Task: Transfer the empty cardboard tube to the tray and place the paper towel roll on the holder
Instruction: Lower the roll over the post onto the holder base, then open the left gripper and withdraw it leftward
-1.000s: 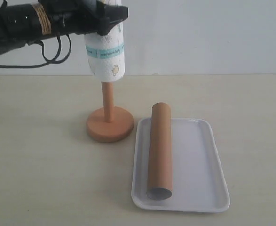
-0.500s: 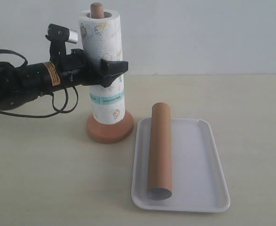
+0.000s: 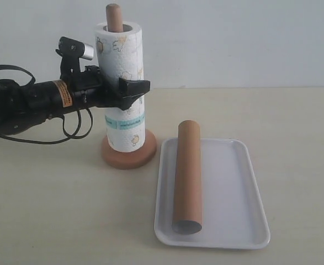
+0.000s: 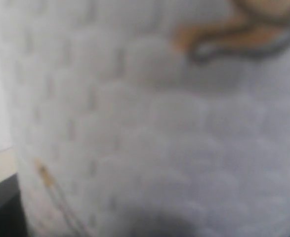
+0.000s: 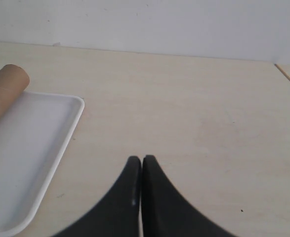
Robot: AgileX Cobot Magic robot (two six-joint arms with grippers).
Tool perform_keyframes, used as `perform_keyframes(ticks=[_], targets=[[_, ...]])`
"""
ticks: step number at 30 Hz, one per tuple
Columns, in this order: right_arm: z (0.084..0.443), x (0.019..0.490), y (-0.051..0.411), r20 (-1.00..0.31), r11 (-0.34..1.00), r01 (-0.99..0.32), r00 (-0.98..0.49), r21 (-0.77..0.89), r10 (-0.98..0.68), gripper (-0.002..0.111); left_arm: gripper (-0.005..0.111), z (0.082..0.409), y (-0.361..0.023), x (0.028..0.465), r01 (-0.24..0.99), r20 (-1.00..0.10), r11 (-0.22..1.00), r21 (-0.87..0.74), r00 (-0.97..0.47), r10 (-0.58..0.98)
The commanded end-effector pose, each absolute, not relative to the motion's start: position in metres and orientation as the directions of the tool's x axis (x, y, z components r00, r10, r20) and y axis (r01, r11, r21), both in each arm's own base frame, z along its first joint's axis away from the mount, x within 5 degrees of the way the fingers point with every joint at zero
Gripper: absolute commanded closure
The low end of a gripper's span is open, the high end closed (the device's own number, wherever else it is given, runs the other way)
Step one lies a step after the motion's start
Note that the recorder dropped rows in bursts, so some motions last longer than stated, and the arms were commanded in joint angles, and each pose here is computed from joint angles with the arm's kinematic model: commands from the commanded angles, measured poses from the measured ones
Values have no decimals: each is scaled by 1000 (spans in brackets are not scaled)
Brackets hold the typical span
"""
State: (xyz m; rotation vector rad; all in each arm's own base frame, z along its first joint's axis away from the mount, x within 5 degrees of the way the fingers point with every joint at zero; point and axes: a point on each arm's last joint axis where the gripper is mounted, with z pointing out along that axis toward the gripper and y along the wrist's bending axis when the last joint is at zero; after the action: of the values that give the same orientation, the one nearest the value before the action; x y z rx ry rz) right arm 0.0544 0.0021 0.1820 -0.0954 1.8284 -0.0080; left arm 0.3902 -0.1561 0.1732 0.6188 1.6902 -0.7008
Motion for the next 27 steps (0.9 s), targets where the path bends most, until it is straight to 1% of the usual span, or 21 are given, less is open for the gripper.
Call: perform_keyframes(ticks=[1, 4, 6, 7, 9, 12, 15, 17, 21, 27], targets=[[183, 54, 2, -966, 997, -54, -249, -55, -67, 108, 70, 169, -155, 389, 691, -956, 701, -176, -290, 45], [183, 54, 2, -966, 997, -54, -249, -55, -67, 108, 38, 168, -155, 389, 670, -941, 704, -235, -338, 7], [183, 54, 2, -966, 997, -54, -249, -55, -67, 108, 22, 168, -155, 389, 659, -933, 704, -266, -359, -16], [183, 54, 2, -966, 997, -54, -249, -55, -67, 108, 17, 168, -155, 389, 660, -933, 703, -264, -359, -14], [183, 54, 2, -966, 997, -54, -249, -55, -67, 108, 10, 167, -156, 387, 681, -936, 691, -243, -352, 18], [183, 54, 2, -966, 997, -54, -249, -55, -67, 108, 6, 166, -155, 386, 703, -938, 678, -214, -341, 57], [183, 54, 2, -966, 997, -54, -249, -55, -67, 108, 6, 169, -153, 385, 706, -937, 673, -219, -346, 58], [183, 54, 2, -966, 997, -54, -249, -55, -67, 108, 6, 173, -149, 385, 712, -936, 666, -222, -346, 59], [183, 54, 2, -966, 997, -54, -249, -55, -67, 108, 6, 185, -140, 383, 742, -946, 647, -173, -309, 101], [183, 54, 2, -966, 997, -54, -249, -55, -67, 108, 6, 201, -124, 378, 776, -945, 607, -170, -303, 123]])
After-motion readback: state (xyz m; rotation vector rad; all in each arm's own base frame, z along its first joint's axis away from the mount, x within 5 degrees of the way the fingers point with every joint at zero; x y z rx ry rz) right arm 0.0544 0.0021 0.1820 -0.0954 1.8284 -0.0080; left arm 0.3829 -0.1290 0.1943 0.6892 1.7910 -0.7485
